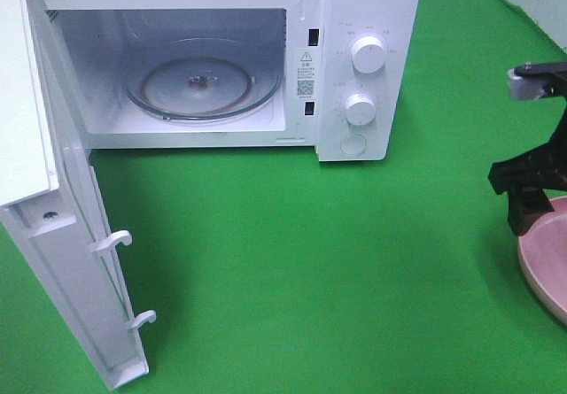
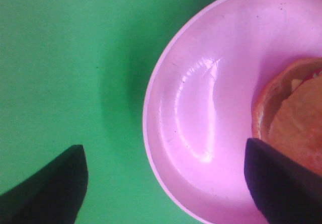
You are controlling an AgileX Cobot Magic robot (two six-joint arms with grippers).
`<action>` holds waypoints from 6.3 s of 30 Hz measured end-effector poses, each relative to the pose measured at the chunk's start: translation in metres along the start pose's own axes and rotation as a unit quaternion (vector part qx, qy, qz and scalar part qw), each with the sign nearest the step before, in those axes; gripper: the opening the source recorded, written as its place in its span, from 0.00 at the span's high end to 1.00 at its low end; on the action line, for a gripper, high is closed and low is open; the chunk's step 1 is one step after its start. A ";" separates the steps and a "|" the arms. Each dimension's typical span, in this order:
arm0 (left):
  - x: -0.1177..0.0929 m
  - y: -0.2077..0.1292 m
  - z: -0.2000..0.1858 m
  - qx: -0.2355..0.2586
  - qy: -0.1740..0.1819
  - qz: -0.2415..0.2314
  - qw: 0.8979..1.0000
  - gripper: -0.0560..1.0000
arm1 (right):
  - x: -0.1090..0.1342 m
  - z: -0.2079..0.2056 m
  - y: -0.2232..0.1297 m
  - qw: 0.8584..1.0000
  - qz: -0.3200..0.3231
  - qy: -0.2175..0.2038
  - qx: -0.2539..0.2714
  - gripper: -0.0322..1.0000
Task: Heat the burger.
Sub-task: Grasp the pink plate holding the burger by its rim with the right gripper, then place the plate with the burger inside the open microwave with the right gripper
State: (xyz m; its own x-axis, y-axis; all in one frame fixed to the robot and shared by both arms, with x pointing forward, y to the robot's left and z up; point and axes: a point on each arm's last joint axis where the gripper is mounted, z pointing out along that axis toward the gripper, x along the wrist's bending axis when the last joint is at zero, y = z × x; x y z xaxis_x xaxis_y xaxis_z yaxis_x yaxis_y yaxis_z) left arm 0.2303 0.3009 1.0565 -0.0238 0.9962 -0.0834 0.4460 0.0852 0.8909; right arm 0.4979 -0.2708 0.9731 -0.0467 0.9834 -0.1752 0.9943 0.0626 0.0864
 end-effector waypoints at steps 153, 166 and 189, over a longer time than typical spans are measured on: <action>0.000 0.000 0.000 0.000 0.000 0.000 1.000 0.01 | 0.102 0.006 -0.119 0.937 -0.307 -0.154 -0.071 0.93; 0.000 0.000 0.000 0.000 0.000 0.000 1.000 0.01 | 0.118 -0.002 -0.133 0.896 -0.389 -0.181 -0.113 0.92; 0.000 0.000 0.000 0.000 0.000 0.000 1.000 0.01 | 0.129 -0.004 -0.129 0.844 -0.485 -0.169 -0.154 0.92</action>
State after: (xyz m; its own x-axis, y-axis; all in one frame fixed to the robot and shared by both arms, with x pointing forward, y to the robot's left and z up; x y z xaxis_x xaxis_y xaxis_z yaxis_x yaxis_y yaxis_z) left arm 0.2303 0.3009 1.0565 -0.0238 0.9962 -0.0834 0.4460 0.0852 0.8909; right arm 0.3632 -0.1513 0.9434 -0.7419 0.3435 -0.5758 0.4301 0.9027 -0.0156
